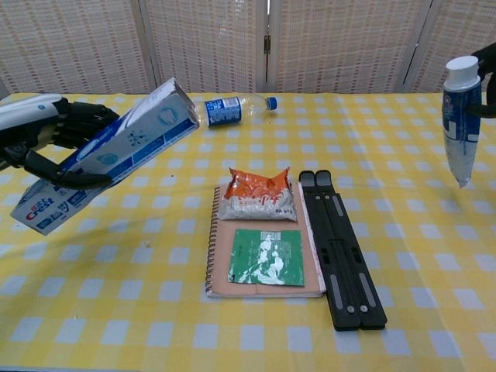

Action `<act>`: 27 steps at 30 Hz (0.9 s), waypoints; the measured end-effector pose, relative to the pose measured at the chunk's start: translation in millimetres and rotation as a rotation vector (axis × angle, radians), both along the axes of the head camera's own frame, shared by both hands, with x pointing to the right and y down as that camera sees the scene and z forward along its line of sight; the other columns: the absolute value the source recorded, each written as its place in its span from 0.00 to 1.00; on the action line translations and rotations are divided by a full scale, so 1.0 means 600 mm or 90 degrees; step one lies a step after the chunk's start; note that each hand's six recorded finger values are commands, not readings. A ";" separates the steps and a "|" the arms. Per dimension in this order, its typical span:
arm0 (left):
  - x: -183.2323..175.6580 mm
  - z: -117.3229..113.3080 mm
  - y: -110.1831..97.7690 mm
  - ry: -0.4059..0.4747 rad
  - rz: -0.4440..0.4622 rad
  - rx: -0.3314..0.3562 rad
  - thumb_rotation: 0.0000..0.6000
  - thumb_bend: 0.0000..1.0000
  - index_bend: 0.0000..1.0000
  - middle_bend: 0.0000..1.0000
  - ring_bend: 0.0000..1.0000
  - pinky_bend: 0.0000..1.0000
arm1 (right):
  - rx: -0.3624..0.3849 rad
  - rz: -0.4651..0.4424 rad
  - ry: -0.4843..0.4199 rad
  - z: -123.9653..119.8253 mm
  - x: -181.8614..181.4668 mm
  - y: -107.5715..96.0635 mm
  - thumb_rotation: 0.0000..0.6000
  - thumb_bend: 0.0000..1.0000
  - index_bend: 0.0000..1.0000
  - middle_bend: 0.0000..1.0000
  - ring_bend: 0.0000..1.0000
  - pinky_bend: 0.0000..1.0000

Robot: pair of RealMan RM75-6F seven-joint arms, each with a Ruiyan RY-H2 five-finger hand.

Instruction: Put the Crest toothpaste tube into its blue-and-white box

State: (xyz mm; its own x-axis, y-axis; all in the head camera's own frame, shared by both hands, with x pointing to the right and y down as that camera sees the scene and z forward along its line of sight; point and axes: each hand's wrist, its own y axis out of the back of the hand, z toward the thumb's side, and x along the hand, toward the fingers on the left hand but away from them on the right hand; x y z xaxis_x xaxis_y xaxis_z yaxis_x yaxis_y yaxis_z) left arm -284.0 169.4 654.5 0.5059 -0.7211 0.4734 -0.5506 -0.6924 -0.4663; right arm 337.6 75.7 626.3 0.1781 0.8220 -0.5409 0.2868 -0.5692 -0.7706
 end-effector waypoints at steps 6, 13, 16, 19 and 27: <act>-0.013 0.006 0.005 -0.020 -0.023 -0.002 1.00 0.29 0.43 0.50 0.50 0.55 | 0.026 0.037 -0.104 -0.042 -0.009 -0.008 1.00 0.40 0.72 0.56 0.54 0.57; -0.014 0.009 0.010 0.012 -0.066 -0.018 1.00 0.29 0.45 0.51 0.52 0.57 | 0.020 0.077 -0.299 -0.105 -0.056 -0.024 1.00 0.40 0.72 0.56 0.55 0.58; -0.004 0.004 0.011 0.058 -0.094 -0.026 1.00 0.29 0.45 0.52 0.52 0.57 | 0.010 0.071 -0.362 -0.134 -0.090 -0.030 1.00 0.40 0.72 0.56 0.55 0.58; 0.012 -0.001 0.017 0.106 -0.113 -0.039 1.00 0.29 0.45 0.52 0.52 0.57 | -0.002 0.071 -0.436 -0.164 -0.129 -0.038 1.00 0.40 0.72 0.56 0.55 0.58; 0.063 -0.009 0.041 0.187 -0.120 -0.069 1.00 0.29 0.45 0.52 0.52 0.57 | -0.015 0.064 -0.579 -0.224 -0.220 -0.062 1.00 0.40 0.72 0.56 0.54 0.58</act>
State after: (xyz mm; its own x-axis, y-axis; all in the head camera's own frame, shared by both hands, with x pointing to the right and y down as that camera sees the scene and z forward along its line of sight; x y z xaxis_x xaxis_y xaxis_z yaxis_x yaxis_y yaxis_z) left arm -246.2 194.0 648.9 0.4940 -0.7681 0.4073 -0.7731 -0.6025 -0.1985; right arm 205.8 38.7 491.9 0.4720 0.8473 -0.2435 0.8267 -0.5214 -0.2117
